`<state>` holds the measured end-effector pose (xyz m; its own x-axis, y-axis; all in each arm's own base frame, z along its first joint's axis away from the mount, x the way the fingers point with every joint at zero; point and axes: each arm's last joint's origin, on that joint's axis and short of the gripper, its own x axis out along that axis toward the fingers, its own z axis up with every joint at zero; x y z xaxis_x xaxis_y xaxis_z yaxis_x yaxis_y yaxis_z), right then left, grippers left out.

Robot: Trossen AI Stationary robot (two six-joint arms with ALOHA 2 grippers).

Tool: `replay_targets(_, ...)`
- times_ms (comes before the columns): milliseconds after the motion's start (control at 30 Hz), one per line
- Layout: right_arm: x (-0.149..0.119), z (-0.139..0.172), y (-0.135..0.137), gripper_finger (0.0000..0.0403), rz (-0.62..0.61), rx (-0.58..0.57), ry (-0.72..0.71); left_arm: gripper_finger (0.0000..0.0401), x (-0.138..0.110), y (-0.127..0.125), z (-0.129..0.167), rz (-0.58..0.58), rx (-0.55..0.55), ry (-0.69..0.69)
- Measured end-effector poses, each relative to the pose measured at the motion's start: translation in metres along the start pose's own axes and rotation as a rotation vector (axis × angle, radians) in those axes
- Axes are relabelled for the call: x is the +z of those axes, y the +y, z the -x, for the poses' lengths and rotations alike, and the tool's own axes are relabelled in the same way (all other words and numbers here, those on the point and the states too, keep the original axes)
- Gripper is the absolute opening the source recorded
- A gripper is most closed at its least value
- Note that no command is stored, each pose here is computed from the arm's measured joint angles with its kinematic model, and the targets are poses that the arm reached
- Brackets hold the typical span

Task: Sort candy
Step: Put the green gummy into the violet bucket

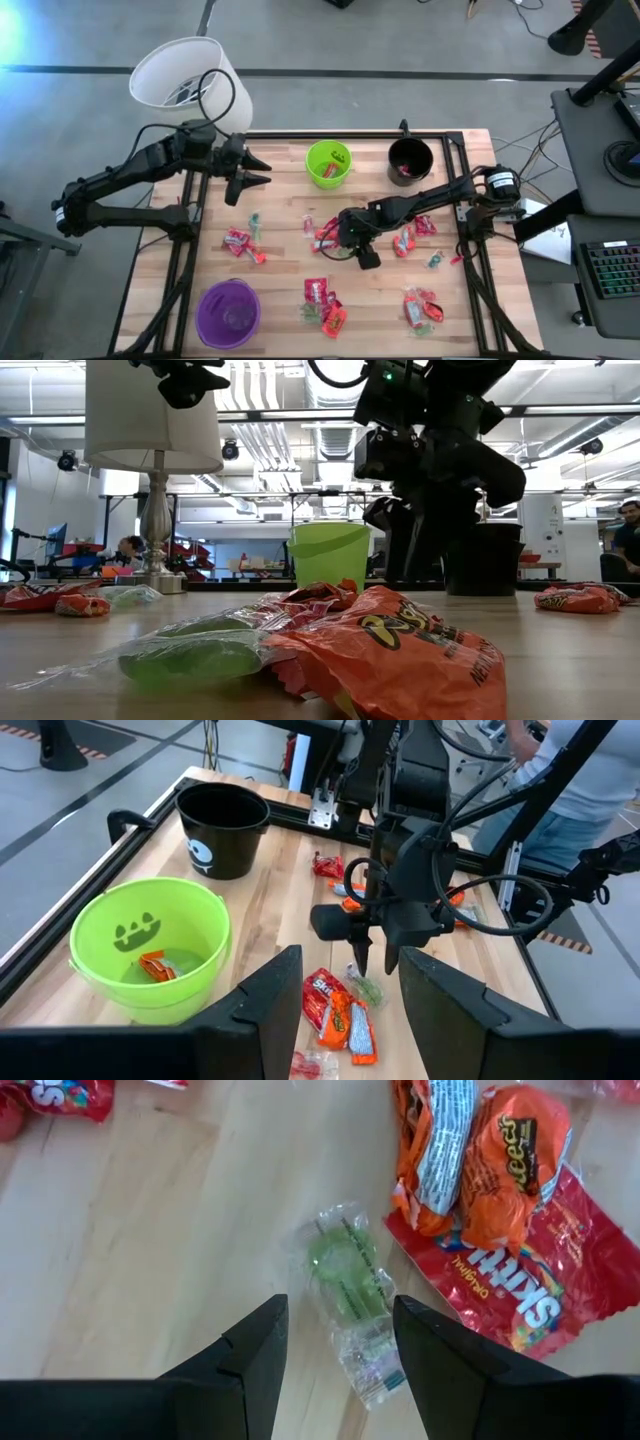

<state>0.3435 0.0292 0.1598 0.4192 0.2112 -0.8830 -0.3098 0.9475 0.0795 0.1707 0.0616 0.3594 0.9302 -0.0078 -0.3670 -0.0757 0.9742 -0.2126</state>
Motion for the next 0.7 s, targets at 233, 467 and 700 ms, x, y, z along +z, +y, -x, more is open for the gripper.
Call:
replay_targets(233, 0.002, 0.000, -0.002, 0.0173, 0.018, -0.007, -0.025, 0.0150, 0.000, 0.000, -0.001, 0.000, 0.000, 0.002)
replay_targets(467, -0.001, -0.012, -0.005, 0.0173, 0.011, -0.006, -0.005, 0.0150, -0.001, 0.002, -0.004, 0.005, 0.001, 0.013)
replay_targets(700, -0.005, -0.024, -0.007, 0.0173, 0.001, -0.001, 0.025, 0.0150, 0.000, 0.002, -0.005, 0.004, 0.001, 0.013)
